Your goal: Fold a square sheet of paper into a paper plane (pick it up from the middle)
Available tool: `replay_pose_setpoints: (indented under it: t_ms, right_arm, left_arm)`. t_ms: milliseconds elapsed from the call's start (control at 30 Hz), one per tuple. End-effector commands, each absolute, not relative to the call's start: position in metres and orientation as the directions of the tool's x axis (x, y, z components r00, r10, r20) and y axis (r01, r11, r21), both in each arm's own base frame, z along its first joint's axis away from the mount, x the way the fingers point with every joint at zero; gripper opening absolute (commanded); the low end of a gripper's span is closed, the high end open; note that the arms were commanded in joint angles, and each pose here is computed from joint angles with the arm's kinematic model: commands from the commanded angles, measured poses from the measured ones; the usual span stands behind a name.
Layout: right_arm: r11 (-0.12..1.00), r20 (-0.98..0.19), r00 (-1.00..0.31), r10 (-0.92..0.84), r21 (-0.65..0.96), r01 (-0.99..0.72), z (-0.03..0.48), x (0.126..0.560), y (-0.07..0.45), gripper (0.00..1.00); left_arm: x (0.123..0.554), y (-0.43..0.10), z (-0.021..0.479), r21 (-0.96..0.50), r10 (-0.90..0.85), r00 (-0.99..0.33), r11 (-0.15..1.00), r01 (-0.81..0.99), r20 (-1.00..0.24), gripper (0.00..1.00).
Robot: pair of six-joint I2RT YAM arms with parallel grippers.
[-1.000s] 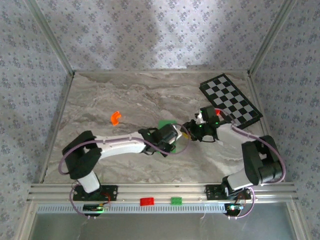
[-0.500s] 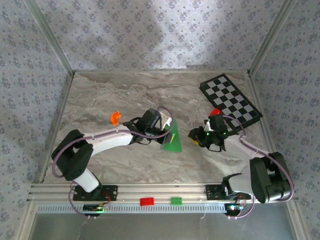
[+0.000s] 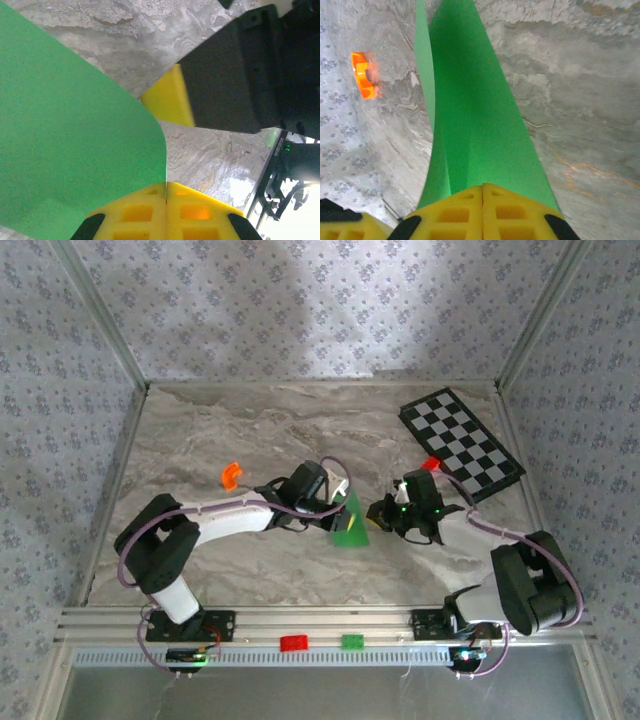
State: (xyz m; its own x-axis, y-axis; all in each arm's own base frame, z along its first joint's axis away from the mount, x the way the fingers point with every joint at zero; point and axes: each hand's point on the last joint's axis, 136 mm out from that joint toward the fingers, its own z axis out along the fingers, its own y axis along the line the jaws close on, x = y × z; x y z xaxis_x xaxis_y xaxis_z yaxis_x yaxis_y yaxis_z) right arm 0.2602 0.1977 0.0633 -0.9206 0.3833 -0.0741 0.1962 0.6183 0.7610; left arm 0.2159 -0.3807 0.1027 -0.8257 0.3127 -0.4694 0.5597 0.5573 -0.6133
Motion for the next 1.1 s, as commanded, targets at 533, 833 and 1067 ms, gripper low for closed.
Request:
replay_pose_setpoints:
  t_ms: [533,833,1067]
  right_arm:
    - [0.772,0.024,-0.934,0.356,0.555,0.309,-0.009,0.222,0.187,0.00]
    - [0.747,0.025,-0.945,0.325,0.606,0.273,-0.001,0.225,0.198,0.00]
    - [0.744,0.033,-0.943,0.332,0.605,0.283,-0.001,0.225,0.197,0.00]
  left_arm:
    - [0.227,-0.379,0.101,-0.560,0.303,-0.821,0.614,0.557,-0.484,0.01]
    - [0.227,-0.386,0.087,-0.557,0.351,-0.815,0.601,0.573,-0.460,0.07]
    - [0.227,-0.393,0.077,-0.558,0.360,-0.820,0.604,0.569,-0.445,0.10]
